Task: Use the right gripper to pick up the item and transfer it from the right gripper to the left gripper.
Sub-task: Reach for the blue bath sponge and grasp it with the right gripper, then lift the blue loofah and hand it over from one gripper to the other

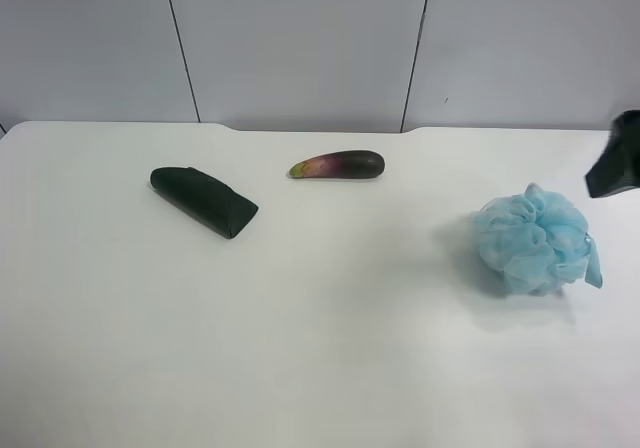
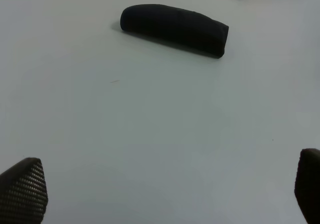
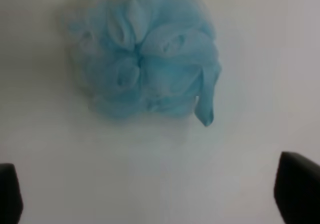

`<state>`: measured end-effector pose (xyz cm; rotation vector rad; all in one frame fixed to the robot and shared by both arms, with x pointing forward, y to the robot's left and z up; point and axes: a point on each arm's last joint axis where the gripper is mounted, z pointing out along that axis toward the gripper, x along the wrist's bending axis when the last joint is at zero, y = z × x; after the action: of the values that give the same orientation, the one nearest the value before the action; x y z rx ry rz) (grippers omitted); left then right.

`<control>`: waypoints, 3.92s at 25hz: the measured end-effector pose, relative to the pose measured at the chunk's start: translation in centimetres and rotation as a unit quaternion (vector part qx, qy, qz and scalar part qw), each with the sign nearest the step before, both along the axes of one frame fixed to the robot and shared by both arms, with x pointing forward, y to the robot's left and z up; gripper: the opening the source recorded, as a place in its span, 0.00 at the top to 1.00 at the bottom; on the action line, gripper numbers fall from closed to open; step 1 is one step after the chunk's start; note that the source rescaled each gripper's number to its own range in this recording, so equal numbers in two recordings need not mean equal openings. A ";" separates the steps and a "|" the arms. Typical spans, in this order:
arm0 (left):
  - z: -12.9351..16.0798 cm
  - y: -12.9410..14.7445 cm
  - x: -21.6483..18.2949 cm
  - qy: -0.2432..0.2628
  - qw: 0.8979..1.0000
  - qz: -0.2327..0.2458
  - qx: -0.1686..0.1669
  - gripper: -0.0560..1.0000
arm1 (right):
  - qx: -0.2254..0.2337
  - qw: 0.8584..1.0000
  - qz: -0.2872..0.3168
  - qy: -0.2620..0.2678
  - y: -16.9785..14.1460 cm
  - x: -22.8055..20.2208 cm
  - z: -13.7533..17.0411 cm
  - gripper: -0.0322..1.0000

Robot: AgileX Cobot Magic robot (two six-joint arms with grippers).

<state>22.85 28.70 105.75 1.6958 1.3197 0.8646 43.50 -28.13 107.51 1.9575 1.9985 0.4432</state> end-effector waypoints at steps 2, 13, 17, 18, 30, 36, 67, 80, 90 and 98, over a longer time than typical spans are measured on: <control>0.0 0.0 0.0 0.000 1.000 0.000 0.000 0.00 | -0.006 1.000 0.010 0.026 0.3 2.3 -2.0 0.00; 0.0 0.0 0.0 0.000 1.000 0.000 0.000 0.00 | -0.019 0.995 0.029 0.098 1.0 9.2 -12.2 0.00; 0.0 0.0 0.0 0.000 1.000 0.000 0.000 0.00 | -0.025 0.992 0.036 0.117 1.1 10.4 -15.4 0.02; 0.0 0.0 0.0 0.000 1.000 0.000 0.000 0.00 | -0.026 0.991 0.037 0.125 1.1 10.5 -16.1 0.06; 0.0 0.0 0.0 0.000 1.000 0.000 0.000 0.00 | -0.026 0.991 0.033 0.130 1.0 10.2 -14.2 0.60; 0.2 0.0 0.1 -0.010 1.000 0.001 -0.002 0.00 | 0.001 0.995 0.040 0.094 1.4 9.2 -8.9 0.67; 3.5 -3.1 5.6 0.058 0.971 -0.230 0.009 0.00 | 0.101 0.888 0.447 0.033 15.1 1.7 -4.0 0.94; 2.1 -7.9 9.6 0.120 0.911 -0.390 0.058 0.00 | 0.157 0.835 0.527 0.001 17.7 0.0 -3.3 0.96; 0.3 -10.9 12.1 0.141 0.897 -0.411 0.074 0.00 | 0.213 0.796 0.567 -0.008 18.5 -0.8 -2.5 0.96; 0.6 -12.3 13.1 0.121 0.894 -0.429 0.050 0.00 | 0.240 0.781 0.577 -0.024 18.9 -1.0 -2.1 0.96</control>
<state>35.94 16.44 106.38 2.2298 0.5297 0.1991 42.48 -9.21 105.42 0.5576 3.0485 1.3346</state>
